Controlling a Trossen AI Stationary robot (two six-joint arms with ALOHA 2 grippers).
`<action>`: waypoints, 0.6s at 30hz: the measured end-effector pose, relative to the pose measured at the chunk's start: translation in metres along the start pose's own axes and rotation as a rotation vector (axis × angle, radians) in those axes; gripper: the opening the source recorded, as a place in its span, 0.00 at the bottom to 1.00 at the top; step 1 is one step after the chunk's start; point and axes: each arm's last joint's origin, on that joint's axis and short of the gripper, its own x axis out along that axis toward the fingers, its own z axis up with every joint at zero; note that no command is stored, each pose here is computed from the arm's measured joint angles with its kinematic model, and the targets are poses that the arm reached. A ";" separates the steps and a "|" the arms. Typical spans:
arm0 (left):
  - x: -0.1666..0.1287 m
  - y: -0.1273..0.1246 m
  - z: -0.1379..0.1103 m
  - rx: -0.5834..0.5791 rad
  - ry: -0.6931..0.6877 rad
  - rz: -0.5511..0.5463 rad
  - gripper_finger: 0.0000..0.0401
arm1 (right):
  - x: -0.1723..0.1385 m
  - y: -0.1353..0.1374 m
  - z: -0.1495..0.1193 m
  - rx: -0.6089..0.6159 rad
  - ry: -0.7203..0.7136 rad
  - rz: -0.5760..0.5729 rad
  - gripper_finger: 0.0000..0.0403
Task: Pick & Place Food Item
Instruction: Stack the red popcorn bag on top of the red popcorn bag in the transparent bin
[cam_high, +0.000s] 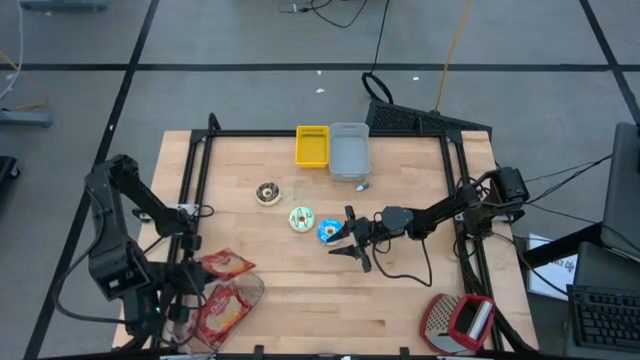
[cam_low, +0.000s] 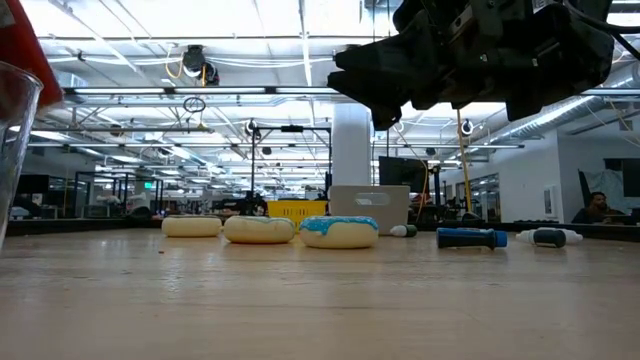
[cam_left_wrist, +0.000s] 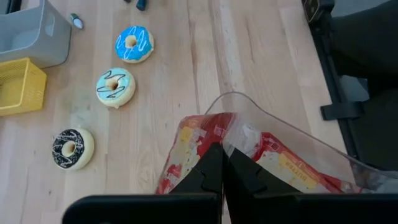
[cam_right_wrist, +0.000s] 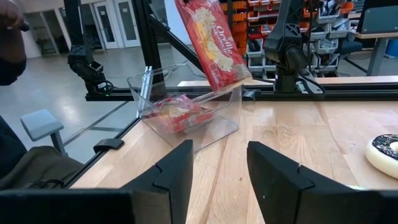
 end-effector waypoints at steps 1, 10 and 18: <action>-0.002 0.000 0.001 -0.002 -0.002 -0.003 0.00 | 0.000 0.000 0.000 0.000 0.000 0.000 0.35; -0.006 0.000 0.003 0.002 0.005 -0.034 0.00 | 0.000 0.000 0.000 0.000 0.000 0.000 0.35; -0.006 0.000 0.003 -0.016 0.021 -0.050 0.00 | 0.000 0.000 0.000 0.000 0.000 0.000 0.35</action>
